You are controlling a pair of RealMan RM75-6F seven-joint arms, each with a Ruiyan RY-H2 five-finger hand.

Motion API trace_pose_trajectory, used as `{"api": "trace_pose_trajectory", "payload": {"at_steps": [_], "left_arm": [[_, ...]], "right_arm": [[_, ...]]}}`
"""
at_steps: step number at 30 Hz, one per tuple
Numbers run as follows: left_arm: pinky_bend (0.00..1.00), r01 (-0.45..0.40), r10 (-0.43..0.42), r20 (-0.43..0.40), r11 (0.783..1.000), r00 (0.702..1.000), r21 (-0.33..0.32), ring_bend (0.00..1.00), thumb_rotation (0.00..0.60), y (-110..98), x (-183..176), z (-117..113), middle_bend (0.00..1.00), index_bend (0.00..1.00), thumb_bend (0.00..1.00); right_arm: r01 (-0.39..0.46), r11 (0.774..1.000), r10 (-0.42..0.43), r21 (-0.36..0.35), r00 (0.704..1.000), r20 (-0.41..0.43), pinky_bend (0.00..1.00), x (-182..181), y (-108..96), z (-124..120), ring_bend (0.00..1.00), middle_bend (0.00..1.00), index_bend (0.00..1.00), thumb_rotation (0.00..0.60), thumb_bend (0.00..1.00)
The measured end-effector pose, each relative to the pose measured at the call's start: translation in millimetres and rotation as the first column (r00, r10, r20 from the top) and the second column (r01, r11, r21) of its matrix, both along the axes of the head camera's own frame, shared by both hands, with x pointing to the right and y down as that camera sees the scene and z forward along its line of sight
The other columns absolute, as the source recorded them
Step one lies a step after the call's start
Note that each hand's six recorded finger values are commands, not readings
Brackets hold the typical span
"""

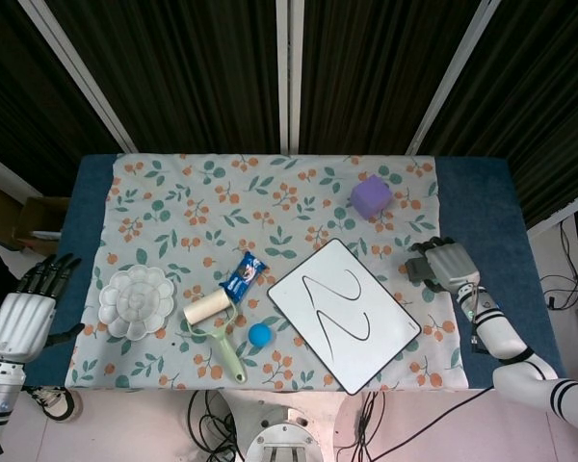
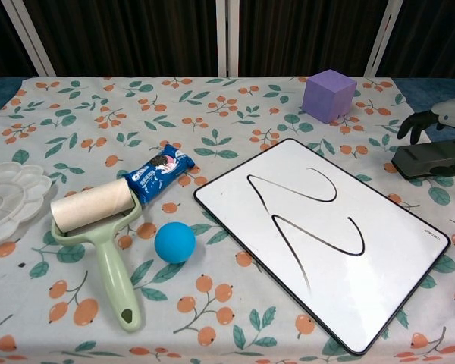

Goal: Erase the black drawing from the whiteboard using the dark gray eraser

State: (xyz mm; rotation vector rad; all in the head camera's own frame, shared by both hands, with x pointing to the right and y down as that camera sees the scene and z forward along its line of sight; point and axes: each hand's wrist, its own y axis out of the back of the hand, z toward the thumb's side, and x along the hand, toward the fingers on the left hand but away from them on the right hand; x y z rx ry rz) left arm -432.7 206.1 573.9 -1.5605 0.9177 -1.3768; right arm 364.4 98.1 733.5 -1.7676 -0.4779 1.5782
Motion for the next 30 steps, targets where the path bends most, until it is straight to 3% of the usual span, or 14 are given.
{"api": "trace_pose_trajectory", "payload": {"at_steps": [21,30], "left_arm": [[0.16,0.007,-0.007,0.005,1.000,1.000,-0.013,0.04,0.600,-0.3,-0.8,4.1,0.07,0.07,0.00],[0.16,0.007,-0.007,0.004,1.000,1.000,-0.015,0.04,0.600,-0.2,-0.7,4.6,0.07,0.07,0.00]], "right_arm": [[-0.009,1.000,0.009,-0.012,1.000,-0.014,0.31,2.9,0.2,2.0,0.27,0.36,0.37,0.600,0.22],[-0.012,1.000,0.012,-0.006,1.000,-0.016,0.47,4.0,-0.1,2.8,0.35,0.42,0.43,0.600,0.23]]}}
